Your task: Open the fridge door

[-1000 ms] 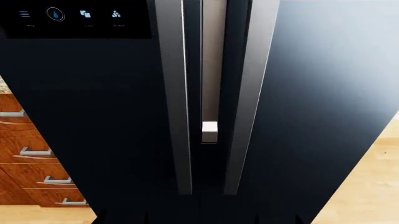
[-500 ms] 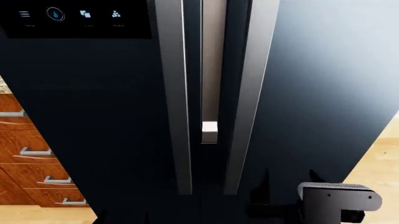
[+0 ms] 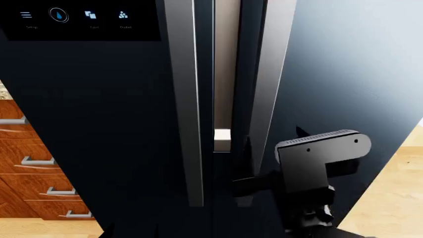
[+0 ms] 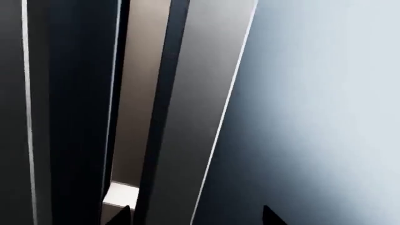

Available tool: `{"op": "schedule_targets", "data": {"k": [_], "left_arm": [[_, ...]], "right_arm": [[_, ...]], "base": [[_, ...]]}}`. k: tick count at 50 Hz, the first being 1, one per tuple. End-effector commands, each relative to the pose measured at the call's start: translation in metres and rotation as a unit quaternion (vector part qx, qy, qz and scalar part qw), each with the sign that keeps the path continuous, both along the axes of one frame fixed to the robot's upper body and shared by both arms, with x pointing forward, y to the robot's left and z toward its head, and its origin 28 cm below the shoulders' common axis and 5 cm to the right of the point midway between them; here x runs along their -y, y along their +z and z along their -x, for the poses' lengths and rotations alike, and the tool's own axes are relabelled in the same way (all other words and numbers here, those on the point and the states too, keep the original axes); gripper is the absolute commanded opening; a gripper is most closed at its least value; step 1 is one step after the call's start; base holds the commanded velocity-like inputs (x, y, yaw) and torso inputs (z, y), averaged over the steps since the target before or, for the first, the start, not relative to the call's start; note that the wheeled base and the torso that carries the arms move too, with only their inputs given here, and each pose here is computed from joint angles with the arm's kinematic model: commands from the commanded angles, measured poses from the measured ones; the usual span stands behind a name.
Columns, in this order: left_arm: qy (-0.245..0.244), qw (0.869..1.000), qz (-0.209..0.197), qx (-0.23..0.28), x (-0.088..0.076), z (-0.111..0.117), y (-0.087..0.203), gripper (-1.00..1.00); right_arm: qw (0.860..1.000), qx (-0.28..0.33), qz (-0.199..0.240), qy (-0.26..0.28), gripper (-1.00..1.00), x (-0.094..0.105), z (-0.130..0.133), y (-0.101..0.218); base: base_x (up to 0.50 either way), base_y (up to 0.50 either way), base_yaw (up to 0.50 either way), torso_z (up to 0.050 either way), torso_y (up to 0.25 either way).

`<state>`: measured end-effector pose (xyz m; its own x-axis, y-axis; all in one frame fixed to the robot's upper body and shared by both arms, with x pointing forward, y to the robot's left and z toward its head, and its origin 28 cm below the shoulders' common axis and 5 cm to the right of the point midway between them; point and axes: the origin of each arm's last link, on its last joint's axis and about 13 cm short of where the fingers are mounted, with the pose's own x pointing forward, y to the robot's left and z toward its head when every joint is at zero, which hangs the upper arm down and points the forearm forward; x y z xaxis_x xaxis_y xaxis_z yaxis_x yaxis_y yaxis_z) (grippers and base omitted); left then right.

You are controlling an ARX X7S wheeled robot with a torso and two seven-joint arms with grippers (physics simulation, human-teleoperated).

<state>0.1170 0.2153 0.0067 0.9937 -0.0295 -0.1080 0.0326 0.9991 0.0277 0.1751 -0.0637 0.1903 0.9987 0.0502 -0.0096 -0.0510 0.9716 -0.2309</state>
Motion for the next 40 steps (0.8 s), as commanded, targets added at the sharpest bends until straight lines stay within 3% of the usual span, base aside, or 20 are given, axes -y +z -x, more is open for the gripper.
{"op": "schedule_targets", "data": {"k": [1,14,22,23,40], "left_arm": [[-0.001,1.000,0.000,-0.001,0.000,-0.001,0.000,1.00],[-0.002,1.000,0.002,-0.002,0.000,-0.001,0.000,1.00],[-0.004,1.000,0.000,-0.004,0.000,-0.001,0.000,1.00],[-0.004,1.000,0.001,-0.004,0.000,-0.001,0.000,1.00],[-0.005,1.000,0.002,-0.004,0.000,-0.001,0.000,1.00]], "right_arm": [[0.999,0.017,0.028,0.039,1.00,-0.011,-0.023,0.011],[0.999,0.010,0.019,0.046,1.00,-0.013,-0.057,0.005],[1.000,0.012,-0.004,0.016,1.00,-0.005,-0.080,0.006],[1.000,0.012,-0.005,0.010,-1.00,-0.004,-0.081,0.006],[1.000,-0.001,0.013,0.001,-1.00,0.000,-0.059,-0.004]], "base": [[0.00,0.00,0.00,0.000,0.000],[0.00,0.00,0.00,0.000,0.000],[0.00,0.00,0.00,0.000,0.000],[0.00,0.00,0.00,0.000,0.000],[0.00,0.00,0.00,0.000,0.000]]}}
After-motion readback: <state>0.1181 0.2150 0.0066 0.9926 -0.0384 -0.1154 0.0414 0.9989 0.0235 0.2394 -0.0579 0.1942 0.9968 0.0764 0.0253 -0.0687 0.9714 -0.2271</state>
